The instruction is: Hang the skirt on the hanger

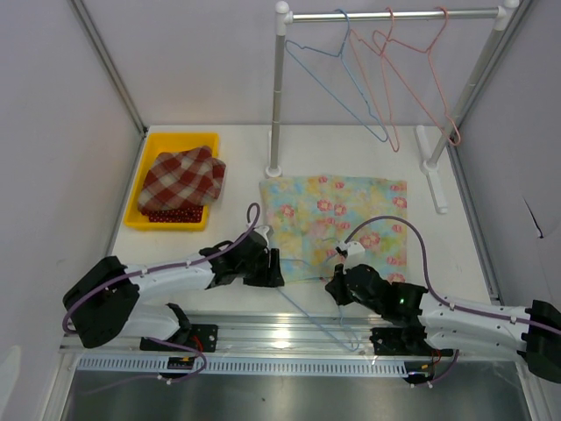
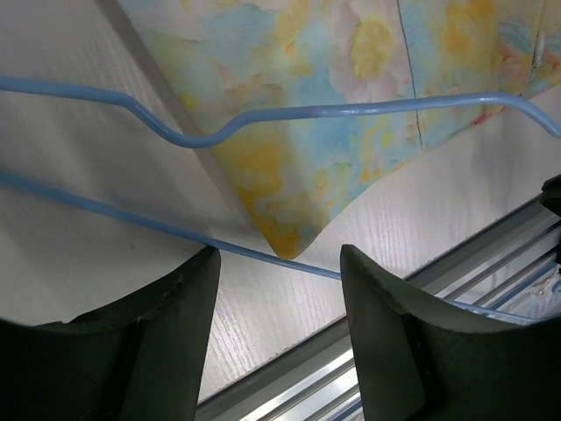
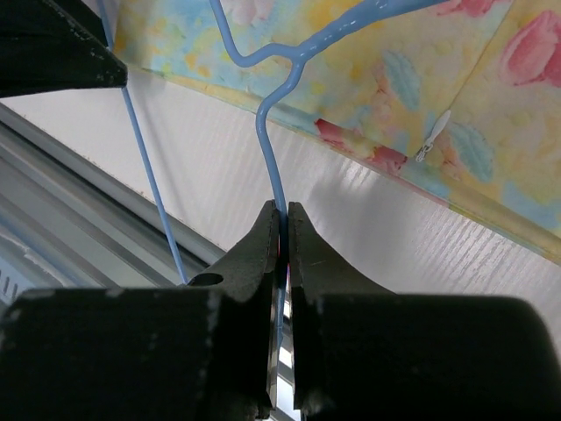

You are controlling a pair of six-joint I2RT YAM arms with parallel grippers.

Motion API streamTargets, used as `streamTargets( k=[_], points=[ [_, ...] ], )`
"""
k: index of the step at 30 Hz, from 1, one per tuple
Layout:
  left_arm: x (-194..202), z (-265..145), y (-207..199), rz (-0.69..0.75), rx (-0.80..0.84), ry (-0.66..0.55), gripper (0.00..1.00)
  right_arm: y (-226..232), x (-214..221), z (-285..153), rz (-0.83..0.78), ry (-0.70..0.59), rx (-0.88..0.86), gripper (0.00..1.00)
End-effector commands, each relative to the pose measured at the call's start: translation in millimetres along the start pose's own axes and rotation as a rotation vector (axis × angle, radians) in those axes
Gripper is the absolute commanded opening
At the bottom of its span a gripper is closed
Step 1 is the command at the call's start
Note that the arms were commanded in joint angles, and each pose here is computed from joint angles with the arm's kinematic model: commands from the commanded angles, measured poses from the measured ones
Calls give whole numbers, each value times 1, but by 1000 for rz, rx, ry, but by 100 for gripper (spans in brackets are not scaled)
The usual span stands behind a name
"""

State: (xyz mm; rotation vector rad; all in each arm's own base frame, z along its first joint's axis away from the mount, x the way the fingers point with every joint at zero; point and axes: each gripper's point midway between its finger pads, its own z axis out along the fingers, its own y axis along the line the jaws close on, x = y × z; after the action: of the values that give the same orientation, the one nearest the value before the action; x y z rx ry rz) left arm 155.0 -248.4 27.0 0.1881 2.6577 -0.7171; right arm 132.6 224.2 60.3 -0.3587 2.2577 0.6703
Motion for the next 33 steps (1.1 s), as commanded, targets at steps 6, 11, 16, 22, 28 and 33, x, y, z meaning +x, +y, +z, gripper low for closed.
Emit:
streamTargets(
  k=[6,11,16,22,28,33],
  points=[
    [-30,-21,-45,32,98,-89,63,-6,7,5,-14,-4,77,0],
    [-32,-11,-35,40,37,-86,63,-8,10,5,-10,-8,91,0],
    [-18,7,-21,29,-10,-38,61,-10,7,3,-7,-16,102,0],
    [-14,9,-20,32,-16,-35,61,-10,5,2,-9,-24,109,0],
    [-14,11,-19,35,-36,-22,61,-11,3,2,-11,-25,121,0],
    [-15,15,-10,46,-105,-21,56,-11,0,2,-10,-40,125,0]
  ],
)
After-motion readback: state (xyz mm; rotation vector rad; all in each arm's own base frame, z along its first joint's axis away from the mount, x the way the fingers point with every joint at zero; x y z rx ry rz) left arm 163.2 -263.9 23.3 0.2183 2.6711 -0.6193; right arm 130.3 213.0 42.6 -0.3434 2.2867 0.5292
